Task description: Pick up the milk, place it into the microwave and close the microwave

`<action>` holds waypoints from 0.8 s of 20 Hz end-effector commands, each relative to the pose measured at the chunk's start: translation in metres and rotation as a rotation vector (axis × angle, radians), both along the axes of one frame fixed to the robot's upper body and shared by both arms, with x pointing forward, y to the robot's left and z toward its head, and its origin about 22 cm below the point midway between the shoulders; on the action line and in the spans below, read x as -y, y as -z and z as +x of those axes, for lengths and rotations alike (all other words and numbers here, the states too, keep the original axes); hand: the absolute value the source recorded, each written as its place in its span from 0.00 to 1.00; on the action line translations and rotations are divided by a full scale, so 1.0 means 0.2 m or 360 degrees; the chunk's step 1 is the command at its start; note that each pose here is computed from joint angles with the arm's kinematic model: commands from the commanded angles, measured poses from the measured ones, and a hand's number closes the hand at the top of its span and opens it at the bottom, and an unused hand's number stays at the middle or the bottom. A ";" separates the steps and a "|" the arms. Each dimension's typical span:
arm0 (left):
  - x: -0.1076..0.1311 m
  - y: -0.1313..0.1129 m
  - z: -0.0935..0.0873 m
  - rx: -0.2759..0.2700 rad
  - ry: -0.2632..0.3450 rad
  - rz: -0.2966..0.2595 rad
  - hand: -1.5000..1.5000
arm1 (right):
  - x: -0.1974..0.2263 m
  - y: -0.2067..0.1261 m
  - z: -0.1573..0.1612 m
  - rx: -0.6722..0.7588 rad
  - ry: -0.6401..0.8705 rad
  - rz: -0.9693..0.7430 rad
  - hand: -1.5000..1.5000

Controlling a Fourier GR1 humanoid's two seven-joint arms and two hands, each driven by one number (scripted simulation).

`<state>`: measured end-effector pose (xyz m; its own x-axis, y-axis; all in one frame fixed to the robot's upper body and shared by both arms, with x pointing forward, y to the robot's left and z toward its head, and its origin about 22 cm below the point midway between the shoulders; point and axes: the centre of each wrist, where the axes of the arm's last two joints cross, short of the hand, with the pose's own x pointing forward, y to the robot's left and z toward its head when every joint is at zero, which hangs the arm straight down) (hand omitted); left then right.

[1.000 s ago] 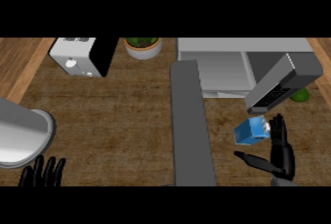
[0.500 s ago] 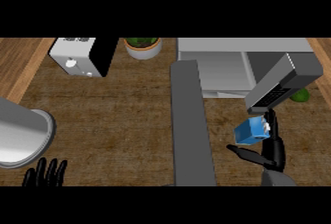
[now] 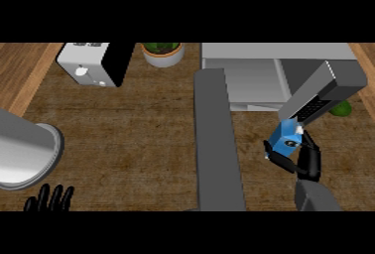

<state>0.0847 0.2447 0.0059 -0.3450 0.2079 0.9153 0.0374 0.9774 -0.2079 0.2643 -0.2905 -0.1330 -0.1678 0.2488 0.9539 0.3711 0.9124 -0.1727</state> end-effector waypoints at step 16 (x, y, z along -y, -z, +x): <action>0.00 0.04 0.02 -0.0008 0.0027 -0.0026 0.00 | -0.18 -0.02 0.19 0.0262 -0.0219 0.0056 1.00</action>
